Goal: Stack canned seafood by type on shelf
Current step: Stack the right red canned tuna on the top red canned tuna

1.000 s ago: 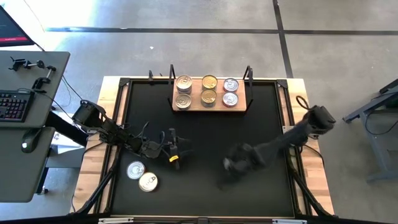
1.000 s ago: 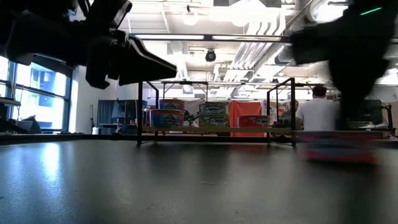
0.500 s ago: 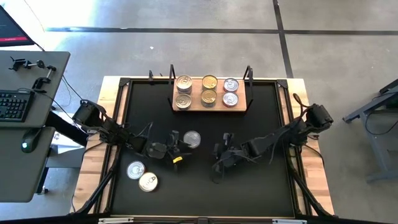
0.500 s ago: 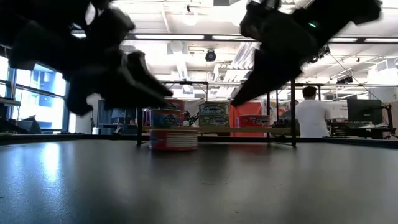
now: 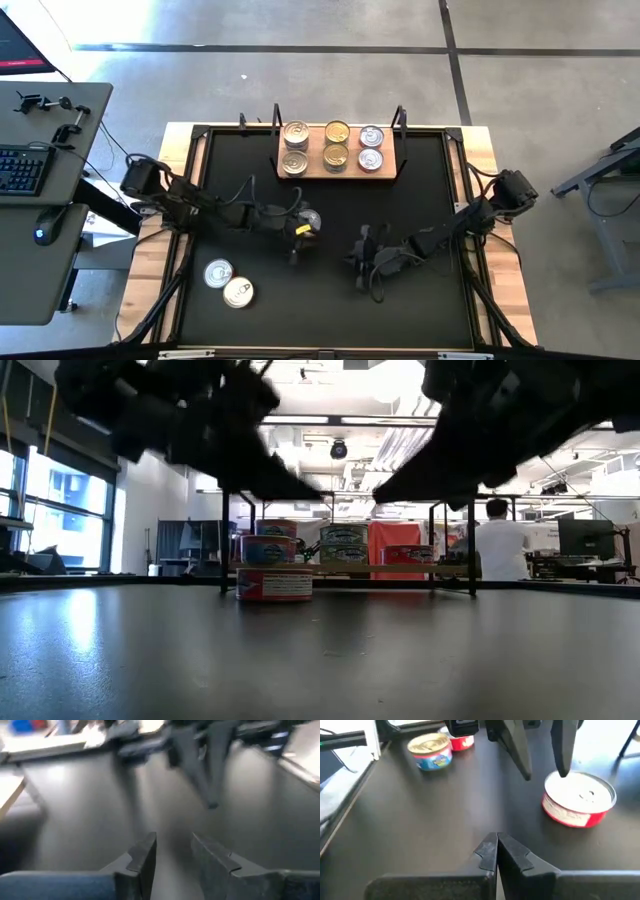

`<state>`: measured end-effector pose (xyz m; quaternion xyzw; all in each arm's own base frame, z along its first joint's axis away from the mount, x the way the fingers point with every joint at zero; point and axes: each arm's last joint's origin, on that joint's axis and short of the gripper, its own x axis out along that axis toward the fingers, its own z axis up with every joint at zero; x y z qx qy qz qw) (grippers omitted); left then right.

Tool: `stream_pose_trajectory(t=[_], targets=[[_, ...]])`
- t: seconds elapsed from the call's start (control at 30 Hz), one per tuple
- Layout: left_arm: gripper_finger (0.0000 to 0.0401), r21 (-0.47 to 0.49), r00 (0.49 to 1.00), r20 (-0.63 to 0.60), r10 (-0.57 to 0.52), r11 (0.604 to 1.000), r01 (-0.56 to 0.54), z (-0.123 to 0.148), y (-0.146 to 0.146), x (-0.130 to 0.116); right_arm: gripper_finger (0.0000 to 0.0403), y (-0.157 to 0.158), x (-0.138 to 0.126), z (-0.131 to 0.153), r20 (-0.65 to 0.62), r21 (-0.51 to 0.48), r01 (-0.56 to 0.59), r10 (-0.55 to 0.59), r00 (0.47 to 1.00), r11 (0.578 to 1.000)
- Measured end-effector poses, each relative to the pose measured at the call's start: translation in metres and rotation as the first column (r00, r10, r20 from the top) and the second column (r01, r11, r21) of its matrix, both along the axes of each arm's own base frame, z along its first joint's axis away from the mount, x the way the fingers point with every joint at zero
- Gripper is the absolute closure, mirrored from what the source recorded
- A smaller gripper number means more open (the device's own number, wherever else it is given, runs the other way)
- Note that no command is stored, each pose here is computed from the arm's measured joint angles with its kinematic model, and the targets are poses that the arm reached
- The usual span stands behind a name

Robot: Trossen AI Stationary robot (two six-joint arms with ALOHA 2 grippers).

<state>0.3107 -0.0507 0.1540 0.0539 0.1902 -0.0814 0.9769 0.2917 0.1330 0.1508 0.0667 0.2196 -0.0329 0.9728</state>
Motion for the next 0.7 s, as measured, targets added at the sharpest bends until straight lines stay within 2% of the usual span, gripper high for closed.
stream_pose_trajectory(t=[0.07, 0.13, 0.2, 0.3, 0.33, 0.4, 0.53, 0.63, 0.7], targets=[[0.0292, 0.064, 0.998, -0.008, -0.068, 0.996, 0.068, 0.007, -0.004, 0.001, 0.0403, 0.002, 0.001, 0.002, 0.005, -0.002, -0.007, 0.007, 1.000, 1.000], [0.0291, 0.169, 0.992, -0.085, -0.096, 0.979, 0.109, 0.010, -0.007, -0.002, 0.0403, 0.003, 0.001, 0.002, -0.004, -0.003, -0.007, 0.007, 1.000, 1.000], [0.0286, 0.268, 0.968, -0.245, -0.047, 0.957, 0.114, 0.009, -0.007, -0.011, 0.0403, 0.003, 0.000, 0.000, -0.025, 0.001, -0.002, 0.002, 1.000, 1.000], [0.0282, 0.361, 0.892, -0.442, 0.093, 0.929, 0.082, 0.001, -0.003, -0.029, 0.0403, 0.002, -0.003, -0.004, -0.068, 0.001, 0.011, -0.011, 0.998, 1.000], [0.0283, 0.365, 0.870, -0.476, 0.128, 0.929, 0.063, -0.002, -0.001, -0.032, 0.0403, 0.001, -0.003, -0.005, -0.076, -0.002, 0.019, -0.019, 0.997, 1.000], [0.0289, 0.346, 0.857, -0.492, 0.153, 0.938, 0.032, -0.008, 0.005, -0.033, 0.0403, -0.001, -0.003, -0.006, -0.074, -0.026, 0.054, -0.056, 0.996, 0.998], [0.0310, 0.228, 0.894, -0.442, 0.068, 0.973, 0.038, -0.017, 0.007, -0.022, 0.0403, -0.004, -0.003, -0.004, -0.046, -0.061, 0.125, -0.127, 0.991, 0.990], [0.0324, 0.128, 0.956, -0.288, -0.051, 0.988, 0.091, -0.010, -0.002, -0.009, 0.0403, -0.004, -0.003, -0.004, -0.045, -0.064, 0.127, -0.130, 0.991, 0.990], [0.0329, 0.128, 0.974, -0.192, -0.118, 0.981, 0.144, -0.001, -0.009, -0.004, 0.0403, -0.004, -0.003, -0.005, -0.049, -0.065, 0.126, -0.129, 0.990, 0.990]])
